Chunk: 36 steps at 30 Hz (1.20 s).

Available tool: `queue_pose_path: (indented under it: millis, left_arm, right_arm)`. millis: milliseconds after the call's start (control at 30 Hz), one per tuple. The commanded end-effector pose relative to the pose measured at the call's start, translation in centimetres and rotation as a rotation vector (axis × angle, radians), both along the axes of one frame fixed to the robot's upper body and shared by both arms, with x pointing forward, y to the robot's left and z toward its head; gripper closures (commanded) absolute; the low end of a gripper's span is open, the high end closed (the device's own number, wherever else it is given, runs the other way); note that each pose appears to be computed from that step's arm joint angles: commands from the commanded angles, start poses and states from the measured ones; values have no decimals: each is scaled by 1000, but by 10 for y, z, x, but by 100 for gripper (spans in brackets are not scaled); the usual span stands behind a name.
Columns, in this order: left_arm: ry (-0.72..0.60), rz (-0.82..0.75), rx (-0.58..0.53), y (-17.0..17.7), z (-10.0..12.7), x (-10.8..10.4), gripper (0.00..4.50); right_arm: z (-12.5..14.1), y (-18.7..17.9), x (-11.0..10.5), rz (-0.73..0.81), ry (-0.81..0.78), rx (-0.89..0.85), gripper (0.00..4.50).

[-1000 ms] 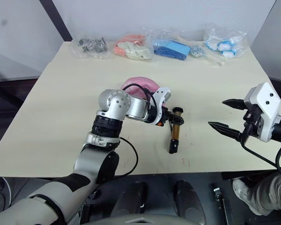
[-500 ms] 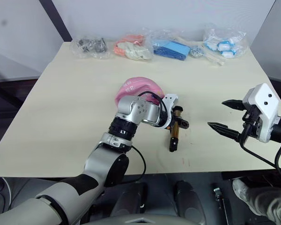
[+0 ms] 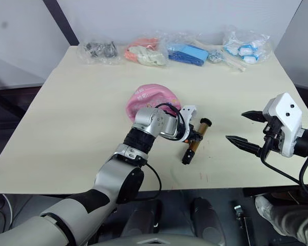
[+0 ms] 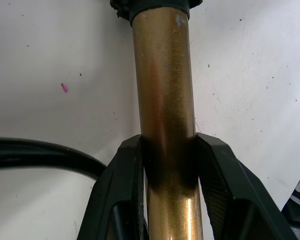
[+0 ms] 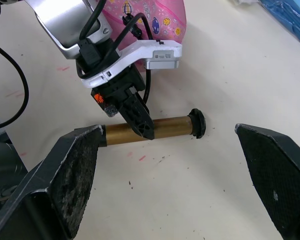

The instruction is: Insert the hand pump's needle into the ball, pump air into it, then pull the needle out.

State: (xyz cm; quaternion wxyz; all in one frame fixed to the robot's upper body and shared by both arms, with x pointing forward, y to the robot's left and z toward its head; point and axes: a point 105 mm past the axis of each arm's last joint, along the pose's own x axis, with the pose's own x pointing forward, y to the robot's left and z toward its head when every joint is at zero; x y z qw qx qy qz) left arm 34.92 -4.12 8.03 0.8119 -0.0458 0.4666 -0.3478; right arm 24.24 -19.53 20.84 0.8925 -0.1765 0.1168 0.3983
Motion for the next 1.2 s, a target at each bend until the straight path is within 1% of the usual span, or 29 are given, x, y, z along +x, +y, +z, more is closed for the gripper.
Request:
queue_pose_path:
  millis: [33,133,200,300,400,467,567,633,667,700,867,900,967,1033,1067,1100,1200]
  left_arm:
    - [18,-16,-56,3,15,-1,345]
    - [25,-48,-119,4,29,-6,345]
    - [25,-82,-184,5,43,-11,345]
    - [0,-132,-254,9,58,-17,345]
    - [-58,-183,-317,16,73,-22,345]
    - [-80,-194,-341,18,78,-23,345]
    - [-221,-228,-420,25,90,-24,345]
    - [-335,-268,-470,29,95,-27,345]
    - [-373,-285,-526,29,99,-29,345]
    - [-438,-300,-563,29,101,-30,345]
    - [-682,-346,-602,30,99,-34,345]
    - [-735,-361,-625,30,100,-36,345]
    - [-798,-389,-665,30,101,-40,345]
    - [-857,-427,-688,31,96,-45,345]
    - [-928,-435,-708,35,93,-45,345]
    - [-966,-443,-730,37,89,-46,345]
    - [-998,-468,-807,40,80,-50,345]
  right_arm:
    - [4,3,-4,14,-19,-20,0]
    - [3,2,-5,11,-11,-18,0]
    - [2,2,-5,6,-6,-16,0]
    - [1,0,-5,-1,-1,-18,0]
    - [3,-1,-4,-14,0,-6,0]
    - [4,-1,-4,-20,0,2,0]
    - [6,-2,-2,-45,13,42,0]
    - [8,-3,0,-66,19,64,0]
    - [9,-3,0,-70,24,80,0]
    - [12,-3,0,-75,28,104,0]
    - [21,2,0,-71,44,171,0]
    - [23,3,0,-68,43,180,0]
    - [25,4,1,-69,41,191,0]
    - [28,7,1,-64,33,209,0]
    - [31,11,2,-58,21,229,0]
    - [32,14,3,-54,14,245,0]
    - [34,24,4,-36,-6,277,0]
